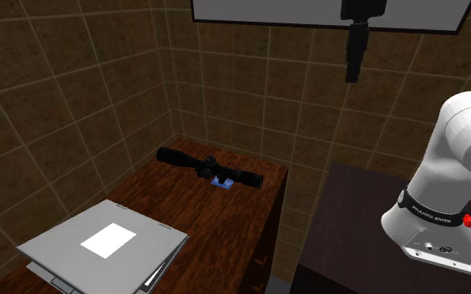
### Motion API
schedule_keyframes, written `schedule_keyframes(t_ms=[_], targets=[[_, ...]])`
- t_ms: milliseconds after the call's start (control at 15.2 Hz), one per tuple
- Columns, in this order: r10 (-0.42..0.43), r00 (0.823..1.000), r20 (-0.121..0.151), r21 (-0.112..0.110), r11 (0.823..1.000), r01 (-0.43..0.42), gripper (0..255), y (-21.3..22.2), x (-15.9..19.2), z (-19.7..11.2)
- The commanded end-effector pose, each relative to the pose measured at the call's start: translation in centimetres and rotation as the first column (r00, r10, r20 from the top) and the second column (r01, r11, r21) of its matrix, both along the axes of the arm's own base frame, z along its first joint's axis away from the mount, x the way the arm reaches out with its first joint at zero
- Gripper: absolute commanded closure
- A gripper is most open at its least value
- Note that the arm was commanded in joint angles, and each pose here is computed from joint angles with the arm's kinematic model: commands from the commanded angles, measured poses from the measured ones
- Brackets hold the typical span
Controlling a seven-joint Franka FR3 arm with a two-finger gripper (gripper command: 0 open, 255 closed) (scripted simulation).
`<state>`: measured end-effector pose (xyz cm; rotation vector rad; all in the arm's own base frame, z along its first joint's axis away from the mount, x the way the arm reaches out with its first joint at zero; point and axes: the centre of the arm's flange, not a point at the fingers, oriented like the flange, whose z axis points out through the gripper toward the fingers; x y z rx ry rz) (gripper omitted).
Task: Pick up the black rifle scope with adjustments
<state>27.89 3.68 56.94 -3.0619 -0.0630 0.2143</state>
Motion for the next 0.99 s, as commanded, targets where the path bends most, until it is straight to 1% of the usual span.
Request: schedule_keyframes(t_ms=[0,924], targets=[[0.000,1.000,0.000,0.000,1.000,0.000,0,0.0,0.0,0.0],[-0.039,0.999,-0.016,-0.030,0.999,0.038,0,1.0,14.2,-12.1]])
